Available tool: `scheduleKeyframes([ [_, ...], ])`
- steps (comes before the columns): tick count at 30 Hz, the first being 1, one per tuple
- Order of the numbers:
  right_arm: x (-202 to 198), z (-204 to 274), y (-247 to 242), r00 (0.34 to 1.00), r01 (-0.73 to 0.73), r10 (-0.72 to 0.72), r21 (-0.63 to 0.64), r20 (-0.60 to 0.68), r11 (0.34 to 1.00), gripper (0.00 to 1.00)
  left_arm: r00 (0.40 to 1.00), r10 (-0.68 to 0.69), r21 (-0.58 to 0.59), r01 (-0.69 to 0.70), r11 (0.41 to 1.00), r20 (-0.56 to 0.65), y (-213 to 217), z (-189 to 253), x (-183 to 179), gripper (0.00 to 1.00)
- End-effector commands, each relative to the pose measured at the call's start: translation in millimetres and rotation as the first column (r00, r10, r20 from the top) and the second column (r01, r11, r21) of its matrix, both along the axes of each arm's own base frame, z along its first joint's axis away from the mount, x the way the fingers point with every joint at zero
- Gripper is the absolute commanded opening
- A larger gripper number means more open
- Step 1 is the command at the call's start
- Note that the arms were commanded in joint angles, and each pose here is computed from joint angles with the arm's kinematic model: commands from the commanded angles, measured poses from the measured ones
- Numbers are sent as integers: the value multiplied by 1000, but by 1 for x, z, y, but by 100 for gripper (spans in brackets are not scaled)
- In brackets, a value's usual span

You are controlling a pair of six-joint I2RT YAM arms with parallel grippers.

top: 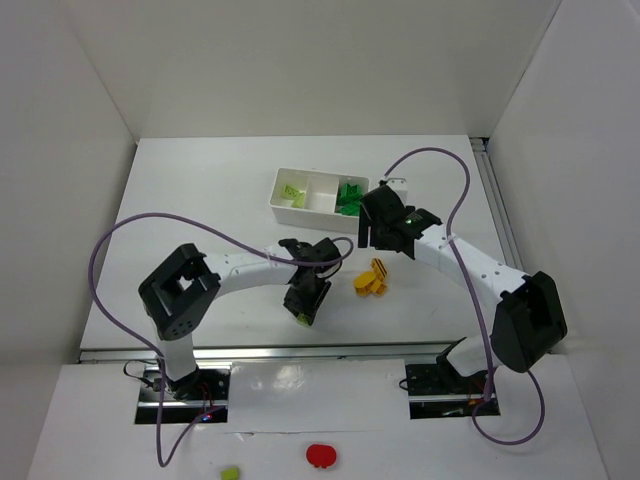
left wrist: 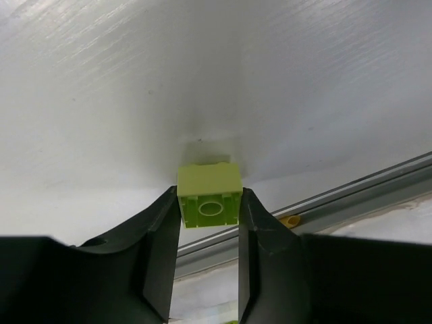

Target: Sort the legos into containers by color

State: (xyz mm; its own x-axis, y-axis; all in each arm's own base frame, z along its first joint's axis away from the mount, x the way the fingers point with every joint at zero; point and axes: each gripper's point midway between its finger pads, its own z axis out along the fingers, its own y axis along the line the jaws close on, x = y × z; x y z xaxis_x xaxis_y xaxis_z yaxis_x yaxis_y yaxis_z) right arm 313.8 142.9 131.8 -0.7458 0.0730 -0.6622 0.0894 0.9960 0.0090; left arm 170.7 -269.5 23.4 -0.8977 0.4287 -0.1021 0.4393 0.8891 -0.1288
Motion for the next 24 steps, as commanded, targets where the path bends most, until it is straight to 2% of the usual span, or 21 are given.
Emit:
scheduleKeyframes([
  [1,3,10,-7,999,36,-36,4,40,999,83,998,50,-12,-50,999,35,5,17,12,39],
  [4,6,20,-12,995,56,-57,12,76,998,83,995,98,-58,-96,994,30,22,31,34,26],
  [5,6,23,-13,995,56,-57,18,85,998,83,989,140,-87,-135,987,49,33,42,53,23],
  [8,5,28,-17,992,67,-68,13,103,998,83,963,240,-163,-219,962,120,49,81,105,23],
  [9,4,31,-17,991,73,-76,25,111,997,83,947,261,-224,-218,950,187,46,109,132,23],
  [11,2,26,-22,991,83,-84,20,103,996,83,892,365,-230,-309,923,267,65,127,177,23],
  [13,1,23,-20,991,82,-86,36,100,996,83,843,441,-280,-363,889,306,64,149,224,23],
  [15,0,21,-19,993,85,-89,55,81,995,83,792,515,-303,-428,851,328,74,158,257,21],
  [16,-1,21,-16,993,84,-90,73,74,994,83,768,537,-359,-420,833,349,70,179,275,21],
  [17,-5,18,-11,997,62,-67,92,50,994,83,769,543,-345,-436,831,338,70,164,289,21],
  [20,-21,6,-8,998,61,-63,142,9,988,83,737,562,-384,-429,818,376,67,175,321,21],
  [21,-27,2,-6,999,46,-45,157,-10,987,83,744,560,-370,-436,821,366,63,160,330,23],
  [24,-43,-14,1,997,28,-13,199,-77,980,83,755,556,-394,-421,817,347,61,156,344,24],
])
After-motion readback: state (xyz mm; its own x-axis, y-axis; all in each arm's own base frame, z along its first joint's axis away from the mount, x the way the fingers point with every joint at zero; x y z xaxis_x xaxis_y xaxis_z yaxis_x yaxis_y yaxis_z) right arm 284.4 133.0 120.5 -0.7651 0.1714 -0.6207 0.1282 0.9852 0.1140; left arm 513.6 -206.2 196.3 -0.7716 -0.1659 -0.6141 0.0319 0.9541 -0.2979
